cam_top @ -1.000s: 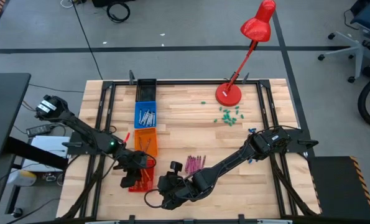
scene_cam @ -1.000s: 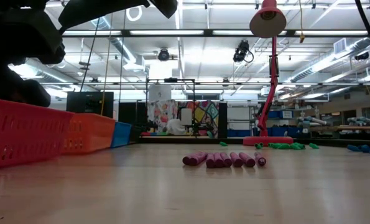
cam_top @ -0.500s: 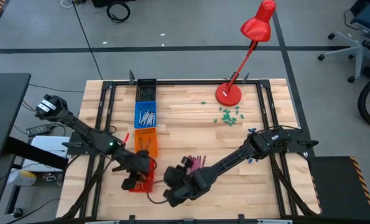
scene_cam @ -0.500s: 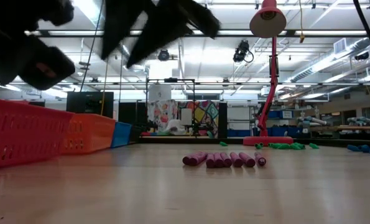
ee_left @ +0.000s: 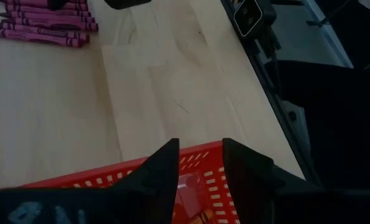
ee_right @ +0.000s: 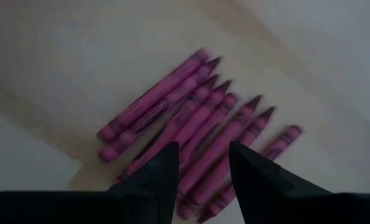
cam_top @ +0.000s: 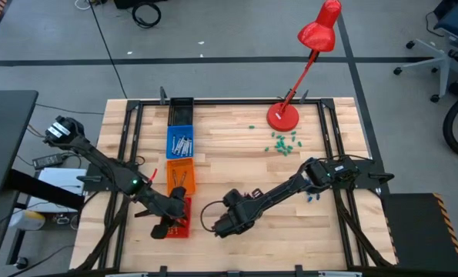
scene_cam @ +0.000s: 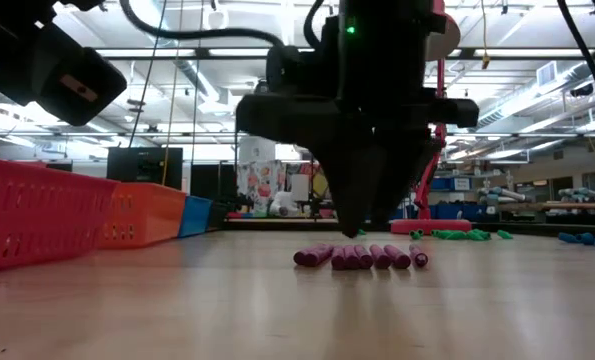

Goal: Sort crayons
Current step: Put the pink crayon into the black bin

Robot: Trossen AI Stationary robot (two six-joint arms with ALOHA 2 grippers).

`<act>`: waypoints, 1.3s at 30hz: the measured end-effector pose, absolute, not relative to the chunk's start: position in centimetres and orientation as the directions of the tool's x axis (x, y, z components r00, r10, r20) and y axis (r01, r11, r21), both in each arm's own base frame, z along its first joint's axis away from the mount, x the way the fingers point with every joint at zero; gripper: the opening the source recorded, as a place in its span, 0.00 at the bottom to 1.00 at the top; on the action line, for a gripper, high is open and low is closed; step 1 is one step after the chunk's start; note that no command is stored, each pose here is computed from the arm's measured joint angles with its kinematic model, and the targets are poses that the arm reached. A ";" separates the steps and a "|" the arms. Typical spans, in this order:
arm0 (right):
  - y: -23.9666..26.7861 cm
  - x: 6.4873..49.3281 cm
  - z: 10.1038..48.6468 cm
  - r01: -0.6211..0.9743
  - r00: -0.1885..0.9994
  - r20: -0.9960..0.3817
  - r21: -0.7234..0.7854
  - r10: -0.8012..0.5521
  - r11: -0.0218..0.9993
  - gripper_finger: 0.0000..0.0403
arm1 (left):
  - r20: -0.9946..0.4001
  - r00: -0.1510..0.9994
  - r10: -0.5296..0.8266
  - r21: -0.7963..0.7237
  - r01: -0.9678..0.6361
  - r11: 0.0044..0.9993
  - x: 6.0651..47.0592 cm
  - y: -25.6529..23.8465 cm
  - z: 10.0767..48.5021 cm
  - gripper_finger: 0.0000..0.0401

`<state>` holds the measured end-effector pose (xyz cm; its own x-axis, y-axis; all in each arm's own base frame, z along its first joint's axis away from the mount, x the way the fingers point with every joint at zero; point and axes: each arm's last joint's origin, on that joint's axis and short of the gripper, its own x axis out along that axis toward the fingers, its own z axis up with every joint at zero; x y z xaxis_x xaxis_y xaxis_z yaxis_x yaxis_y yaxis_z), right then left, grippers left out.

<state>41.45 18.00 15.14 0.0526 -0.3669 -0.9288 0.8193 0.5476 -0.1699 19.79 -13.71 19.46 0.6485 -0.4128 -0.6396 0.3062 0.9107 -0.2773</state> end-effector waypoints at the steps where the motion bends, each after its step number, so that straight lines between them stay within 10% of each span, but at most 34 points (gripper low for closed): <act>1: 18.0 41.4 15.2 0.825 0.057 -0.925 -0.168 -0.376 0.539 0.36 | -0.640 0.648 -0.413 -0.277 0.306 0.911 19.8 -13.7 19.5 0.34; 24: 18.6 38.4 16.3 0.820 -0.140 -0.859 -0.380 -0.492 0.429 0.28 | -0.647 0.643 -0.409 -0.261 0.318 0.912 19.7 -13.7 19.4 0.34; 39: 17.6 30.7 19.2 0.935 -0.032 -0.866 -0.203 -0.500 0.291 0.27 | -0.654 0.636 -0.410 -0.261 0.319 0.911 19.6 -13.8 19.3 0.34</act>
<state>30.67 17.60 19.20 -0.0323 -0.4998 -0.8655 0.9351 0.2906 -0.2028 19.60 -13.80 19.34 0.6359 -0.4105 -0.6536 0.3195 0.9109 -0.2612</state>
